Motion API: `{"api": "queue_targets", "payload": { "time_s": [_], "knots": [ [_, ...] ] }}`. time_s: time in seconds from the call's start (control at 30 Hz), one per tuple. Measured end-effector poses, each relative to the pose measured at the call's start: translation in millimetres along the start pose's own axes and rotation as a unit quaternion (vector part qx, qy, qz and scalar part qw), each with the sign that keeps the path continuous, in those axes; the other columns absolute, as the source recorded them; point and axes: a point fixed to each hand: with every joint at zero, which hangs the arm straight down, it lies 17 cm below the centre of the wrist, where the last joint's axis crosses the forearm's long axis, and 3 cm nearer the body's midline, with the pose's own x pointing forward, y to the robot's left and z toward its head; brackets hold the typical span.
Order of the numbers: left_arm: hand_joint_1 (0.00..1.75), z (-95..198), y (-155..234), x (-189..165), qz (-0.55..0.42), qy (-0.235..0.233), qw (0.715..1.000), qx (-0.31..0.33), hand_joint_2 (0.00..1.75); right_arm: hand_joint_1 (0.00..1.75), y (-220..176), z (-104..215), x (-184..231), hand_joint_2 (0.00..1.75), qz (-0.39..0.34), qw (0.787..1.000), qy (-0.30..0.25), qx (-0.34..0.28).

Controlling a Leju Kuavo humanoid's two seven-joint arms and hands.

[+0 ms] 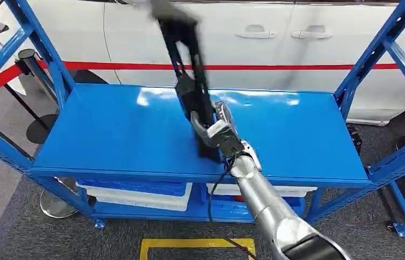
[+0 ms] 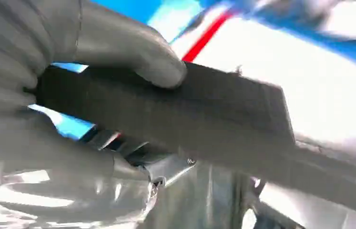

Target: Take the parts from the cabinet and place them on the table.

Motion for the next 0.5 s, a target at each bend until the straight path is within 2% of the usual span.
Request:
{"api": "queue_targets", "payload": {
  "time_s": [0.03,0.1,0.17,0.2,0.27,0.33,0.43,0.5],
  "knots": [
    [0.0,-0.6,3.7,2.5,-0.003,-0.007,1.0,0.01,1.75,1.73,2.1,7.5,11.0,1.75,-0.052,0.999,-0.012,-0.005],
    [0.0,-0.5,9.5,0.6,-0.014,-0.009,0.999,0.029,1.75,1.73,1.2,17.3,52.2,1.75,-0.181,0.981,-0.066,0.002],
    [0.0,0.7,8.7,-1.6,-0.017,-0.01,0.999,0.032,1.75,1.73,-2.7,23.5,107.2,1.75,-0.288,0.946,-0.142,0.029],
    [0.0,1.0,6.3,-1.8,-0.015,-0.011,0.999,0.03,1.75,1.73,-2.8,28.5,125.8,1.75,-0.316,0.933,-0.167,0.046],
    [0.0,1.2,5.8,-0.6,-0.014,-0.014,0.999,0.029,1.75,1.73,3.7,43.5,156.5,1.75,-0.353,0.91,-0.204,0.08],
    [0.0,1.2,4.9,-0.1,-0.012,-0.015,0.999,0.026,1.75,1.73,12.4,56.2,175.8,1.75,-0.366,0.898,-0.22,0.11],
    [0.0,0.8,2.5,-2.4,-0.011,-0.007,1.0,0.028,1.75,1.73,31.4,69.6,201.7,1.75,-0.351,0.893,-0.238,0.153],
    [0.0,0.8,3.9,-3.6,-0.013,-0.004,0.999,0.03,1.75,1.73,44.6,80.7,206.8,1.75,-0.33,0.898,-0.238,0.168]
  ]
}}
